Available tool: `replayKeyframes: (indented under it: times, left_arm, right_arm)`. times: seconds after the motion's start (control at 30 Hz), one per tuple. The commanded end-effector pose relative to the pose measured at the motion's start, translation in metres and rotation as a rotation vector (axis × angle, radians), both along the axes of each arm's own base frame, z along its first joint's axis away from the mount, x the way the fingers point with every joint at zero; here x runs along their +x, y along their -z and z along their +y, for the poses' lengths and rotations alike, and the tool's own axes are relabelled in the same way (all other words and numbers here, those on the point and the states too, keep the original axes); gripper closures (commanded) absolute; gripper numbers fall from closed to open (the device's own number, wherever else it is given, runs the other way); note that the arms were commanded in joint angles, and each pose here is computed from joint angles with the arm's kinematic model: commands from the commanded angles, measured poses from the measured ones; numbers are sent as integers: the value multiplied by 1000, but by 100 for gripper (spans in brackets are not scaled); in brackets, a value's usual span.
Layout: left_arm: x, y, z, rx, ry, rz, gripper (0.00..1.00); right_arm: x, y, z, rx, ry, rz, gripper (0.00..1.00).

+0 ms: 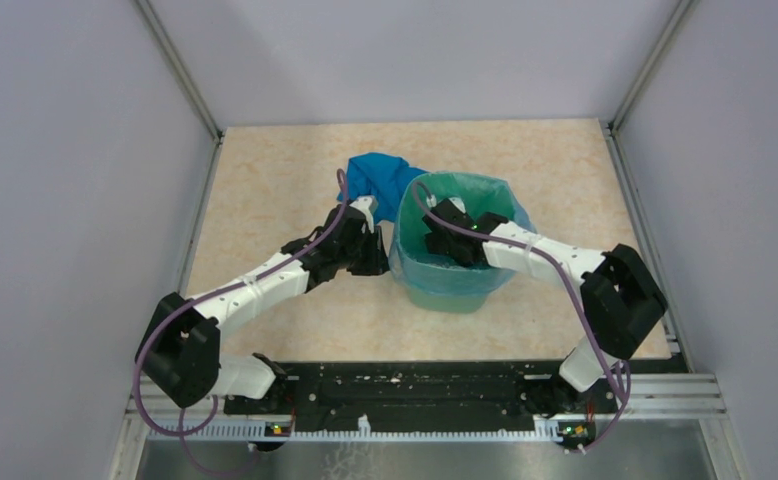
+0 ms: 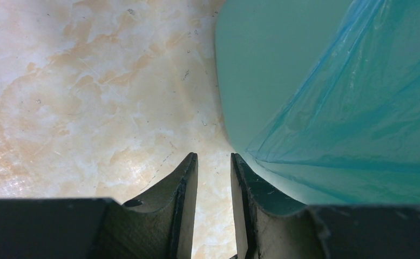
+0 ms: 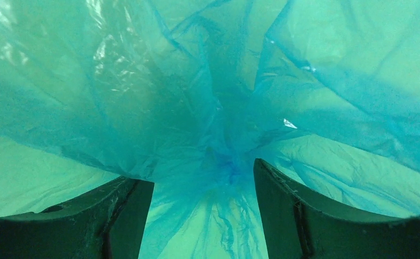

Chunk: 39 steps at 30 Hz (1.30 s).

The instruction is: Put the trash bags into the trash bin

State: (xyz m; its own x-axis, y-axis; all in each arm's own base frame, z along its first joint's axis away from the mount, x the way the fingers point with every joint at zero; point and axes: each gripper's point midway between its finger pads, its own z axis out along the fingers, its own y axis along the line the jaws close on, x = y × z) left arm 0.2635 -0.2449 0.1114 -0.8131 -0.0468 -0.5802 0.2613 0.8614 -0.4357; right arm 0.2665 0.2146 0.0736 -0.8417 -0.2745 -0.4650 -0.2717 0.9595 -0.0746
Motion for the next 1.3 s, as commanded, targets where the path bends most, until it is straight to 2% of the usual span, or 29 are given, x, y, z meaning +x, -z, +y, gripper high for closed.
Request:
replayKeyframes:
  times: [0.0, 0.43, 0.8, 0.97, 1.07, 1.2, 1.27]
  left_arm:
    - [10, -15, -8, -34, 7, -39, 65]
    - [10, -15, -9, -37, 8, -36, 65]
    - [11, -16, -10, -42, 11, -36, 65]
    - [11, -18, -11, -47, 13, -38, 65]
    - [11, -19, -11, -47, 15, -39, 65]
    - [11, -18, -11, -47, 16, -38, 65]
    - [11, -19, -12, -48, 18, -38, 65]
  right_arm:
    - [14, -44, 10, 81, 20, -85, 33]
    - [14, -91, 13, 150, 18, -137, 33]
    - [9, -192, 14, 309, 21, -268, 32]
    - [3, -229, -2, 364, 69, -353, 32]
    - [0, -251, -23, 340, 128, -406, 31]
    - [-8, -271, -54, 292, 203, -464, 27]
    - [-10, -273, -71, 252, 248, -489, 21]
